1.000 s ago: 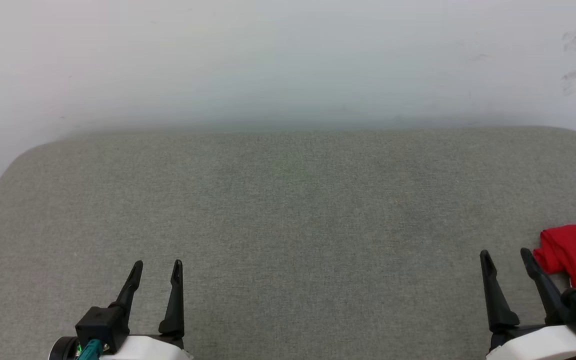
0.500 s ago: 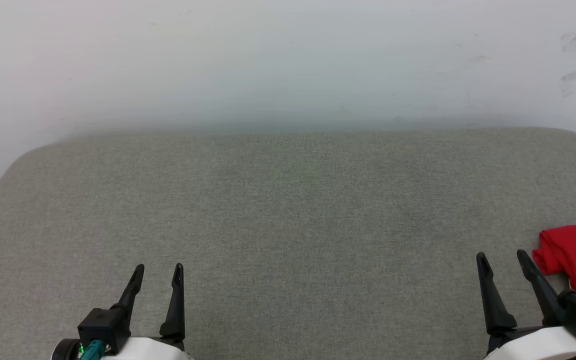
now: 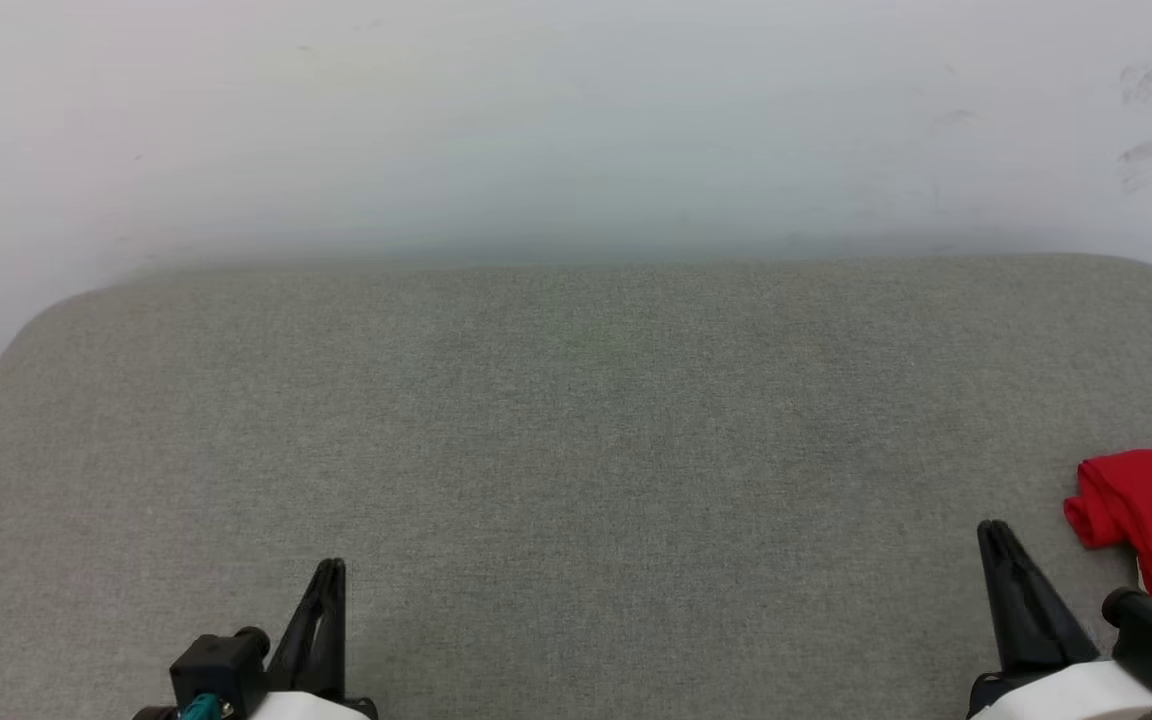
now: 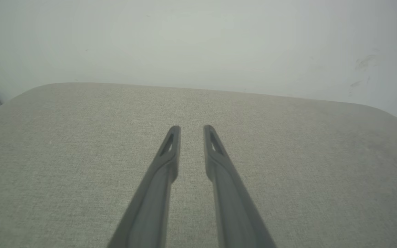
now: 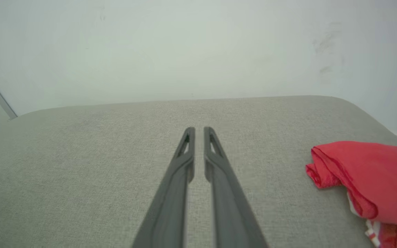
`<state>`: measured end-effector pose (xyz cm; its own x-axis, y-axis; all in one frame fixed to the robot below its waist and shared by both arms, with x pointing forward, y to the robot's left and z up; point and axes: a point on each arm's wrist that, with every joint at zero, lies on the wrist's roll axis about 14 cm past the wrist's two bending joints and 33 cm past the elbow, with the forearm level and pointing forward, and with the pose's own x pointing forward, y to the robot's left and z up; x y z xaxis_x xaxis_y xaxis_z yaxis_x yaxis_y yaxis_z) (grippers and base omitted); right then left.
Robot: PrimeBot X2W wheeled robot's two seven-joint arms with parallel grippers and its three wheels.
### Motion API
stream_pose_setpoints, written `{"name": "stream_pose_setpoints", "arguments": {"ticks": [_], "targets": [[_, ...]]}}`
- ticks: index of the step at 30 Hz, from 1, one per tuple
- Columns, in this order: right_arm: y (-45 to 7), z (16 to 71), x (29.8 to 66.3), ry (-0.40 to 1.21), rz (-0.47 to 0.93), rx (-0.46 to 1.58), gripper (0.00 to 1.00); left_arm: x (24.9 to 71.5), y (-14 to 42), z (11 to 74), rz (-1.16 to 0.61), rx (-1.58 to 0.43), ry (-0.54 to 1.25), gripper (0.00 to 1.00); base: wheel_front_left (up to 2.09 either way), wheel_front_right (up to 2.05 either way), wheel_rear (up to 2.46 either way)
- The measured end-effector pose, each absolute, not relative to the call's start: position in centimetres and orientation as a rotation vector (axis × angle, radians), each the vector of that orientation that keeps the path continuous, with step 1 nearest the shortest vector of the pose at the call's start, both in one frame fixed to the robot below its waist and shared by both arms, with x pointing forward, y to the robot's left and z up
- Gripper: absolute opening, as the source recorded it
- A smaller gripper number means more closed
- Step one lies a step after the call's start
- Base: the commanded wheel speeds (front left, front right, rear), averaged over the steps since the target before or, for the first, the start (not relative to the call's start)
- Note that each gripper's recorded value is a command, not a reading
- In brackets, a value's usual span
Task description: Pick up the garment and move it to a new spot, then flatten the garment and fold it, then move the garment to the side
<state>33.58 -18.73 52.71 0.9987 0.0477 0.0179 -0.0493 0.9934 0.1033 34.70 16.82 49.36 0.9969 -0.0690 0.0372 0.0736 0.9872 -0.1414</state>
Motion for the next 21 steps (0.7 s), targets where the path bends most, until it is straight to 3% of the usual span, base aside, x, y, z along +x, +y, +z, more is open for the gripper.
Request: {"name": "stream_pose_setpoints", "arguments": {"ticks": [21], "targets": [[-18.8, 51.6, 34.5, 0.010, 0.045, 0.501, 0.00, 35.5, 18.5, 48.4, 0.018, -0.508, 0.043, 0.00, 0.00, 0.00, 0.00]]}}
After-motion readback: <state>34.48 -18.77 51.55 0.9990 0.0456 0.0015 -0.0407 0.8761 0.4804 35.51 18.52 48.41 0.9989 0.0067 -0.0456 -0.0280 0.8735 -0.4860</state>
